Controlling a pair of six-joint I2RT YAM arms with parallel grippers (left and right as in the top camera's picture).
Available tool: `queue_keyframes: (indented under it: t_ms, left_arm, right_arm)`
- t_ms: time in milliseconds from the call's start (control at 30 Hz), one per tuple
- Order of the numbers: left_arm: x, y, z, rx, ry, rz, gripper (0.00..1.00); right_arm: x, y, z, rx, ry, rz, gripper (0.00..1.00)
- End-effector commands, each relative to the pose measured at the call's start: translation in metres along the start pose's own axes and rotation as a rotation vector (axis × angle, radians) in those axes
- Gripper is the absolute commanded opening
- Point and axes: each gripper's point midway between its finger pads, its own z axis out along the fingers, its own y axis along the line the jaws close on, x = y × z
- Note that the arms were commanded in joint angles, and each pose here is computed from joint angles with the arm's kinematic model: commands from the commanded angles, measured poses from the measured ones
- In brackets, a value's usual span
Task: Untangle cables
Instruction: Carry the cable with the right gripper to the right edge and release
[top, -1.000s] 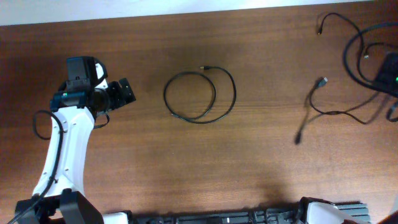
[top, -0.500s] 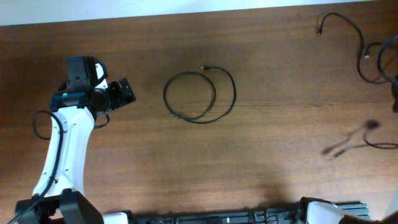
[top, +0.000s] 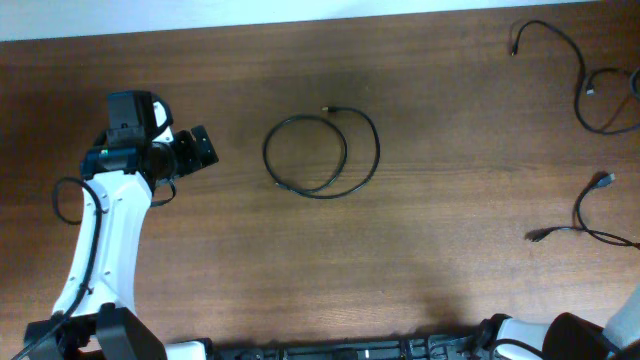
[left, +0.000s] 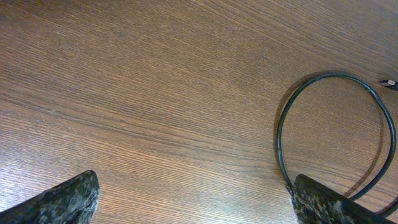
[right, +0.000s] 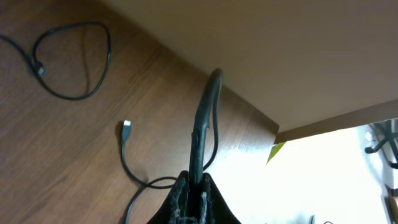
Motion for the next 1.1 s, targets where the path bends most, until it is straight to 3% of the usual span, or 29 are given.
queue_keyframes:
  t_ms: [0,300,433,500,600,733,867,1067]
  left_arm:
    - [-0.006,0.000,-0.008,0.002,-0.030,-0.010,0.99]
    - [-0.006,0.000,-0.008,0.003,-0.030,-0.010,0.99]
    - [-0.006,0.000,-0.008,0.002,-0.030,-0.010,0.99]
    - [-0.006,0.000,-0.008,0.002,-0.030,-0.010,0.99]
    - [-0.006,0.000,-0.008,0.002,-0.030,-0.010,0.99]
    - [-0.006,0.000,-0.008,0.003,-0.030,-0.010,0.99]
    - [-0.006,0.000,-0.008,0.002,-0.030,-0.010,0.99]
    - [-0.006,0.000,-0.008,0.002,-0.030,-0.010,0.99]
  right_arm:
    - [0.002,-0.001,-0.001,-0.008,0.006,0.014,0.04]
    - [0.002,0.005,0.000,-0.040,0.009,0.052,0.04]
    - [-0.040,0.012,-0.002,-0.056,-0.150,0.037,0.04]
    - [-0.058,-0.006,-0.003,0.050,-0.221,0.036,0.04]
    - [-0.066,-0.012,0.007,0.080,-0.231,0.070,0.04]
    - [-0.061,0.001,0.066,0.125,-0.115,0.032,0.04]
    - [-0.015,0.050,0.131,0.002,0.136,-0.094,0.04]
    - [0.063,0.091,0.217,0.024,0.414,-0.244,0.04]
